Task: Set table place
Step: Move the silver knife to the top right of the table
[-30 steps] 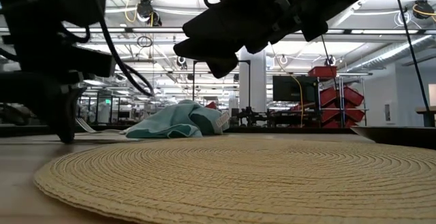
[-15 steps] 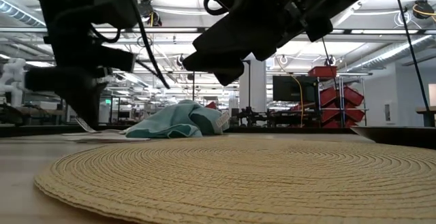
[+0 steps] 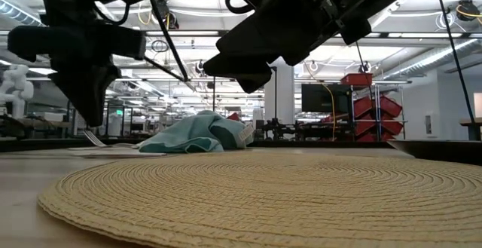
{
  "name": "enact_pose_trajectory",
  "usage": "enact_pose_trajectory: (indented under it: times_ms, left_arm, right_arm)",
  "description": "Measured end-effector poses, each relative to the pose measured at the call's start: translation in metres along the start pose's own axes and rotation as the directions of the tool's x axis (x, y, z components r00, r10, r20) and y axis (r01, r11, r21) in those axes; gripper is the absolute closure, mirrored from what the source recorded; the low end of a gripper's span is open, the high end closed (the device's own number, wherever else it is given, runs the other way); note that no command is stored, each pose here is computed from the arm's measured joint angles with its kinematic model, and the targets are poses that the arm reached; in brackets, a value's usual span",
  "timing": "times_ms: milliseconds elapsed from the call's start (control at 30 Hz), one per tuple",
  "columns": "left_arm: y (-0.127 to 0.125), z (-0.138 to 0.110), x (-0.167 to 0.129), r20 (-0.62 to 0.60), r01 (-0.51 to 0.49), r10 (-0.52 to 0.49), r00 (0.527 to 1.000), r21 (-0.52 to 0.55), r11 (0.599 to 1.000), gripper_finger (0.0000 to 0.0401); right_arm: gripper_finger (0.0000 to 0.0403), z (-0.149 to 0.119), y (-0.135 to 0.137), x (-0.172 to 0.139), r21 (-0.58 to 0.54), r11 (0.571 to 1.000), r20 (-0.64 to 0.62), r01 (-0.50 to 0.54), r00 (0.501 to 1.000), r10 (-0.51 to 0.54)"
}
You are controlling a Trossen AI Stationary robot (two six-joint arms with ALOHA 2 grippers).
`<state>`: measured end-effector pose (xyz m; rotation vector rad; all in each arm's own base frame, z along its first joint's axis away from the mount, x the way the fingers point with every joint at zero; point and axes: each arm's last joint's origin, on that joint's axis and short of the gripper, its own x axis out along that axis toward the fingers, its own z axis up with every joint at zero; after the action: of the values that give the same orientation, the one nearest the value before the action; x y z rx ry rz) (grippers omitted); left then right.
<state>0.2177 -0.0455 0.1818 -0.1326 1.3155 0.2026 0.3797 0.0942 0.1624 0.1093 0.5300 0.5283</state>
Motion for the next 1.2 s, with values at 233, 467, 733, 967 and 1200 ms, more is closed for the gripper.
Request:
enact_pose_trajectory:
  times_ms: [233, 467, 733, 967, 1200]
  left_arm:
    - [0.003, 0.002, 0.008, -0.039, -0.001, 0.001, 0.999, 0.003, 1.000, 0.0303]
    - [0.006, 0.006, 0.016, -0.072, 0.027, -0.026, 0.997, 0.008, 1.000, 0.0301]
    - [0.004, 0.010, 0.028, -0.088, 0.029, -0.027, 0.996, 0.025, 0.999, 0.0301]
    - [0.006, 0.013, 0.044, -0.132, 0.002, 0.003, 0.991, 0.041, 0.999, 0.0301]
    - [0.018, 0.021, 0.050, -0.103, 0.001, 0.003, 0.995, 0.044, 0.999, 0.0333]
  right_arm:
    - [0.0248, 0.001, 0.000, 0.000, -0.010, 1.000, 0.006, -0.001, 1.000, 0.001]
    - [0.0248, 0.000, 0.008, 0.002, -0.019, 1.000, 0.002, -0.018, 1.000, 0.018]
    - [0.0248, -0.001, 0.015, 0.005, -0.032, 0.999, 0.000, 0.006, 1.000, -0.006]
    - [0.0248, 0.011, 0.052, -0.002, -0.148, 0.985, 0.035, 0.085, 0.996, -0.080]
    - [0.0248, 0.033, 0.094, -0.033, -0.198, 0.967, 0.079, 0.160, 0.986, -0.147]
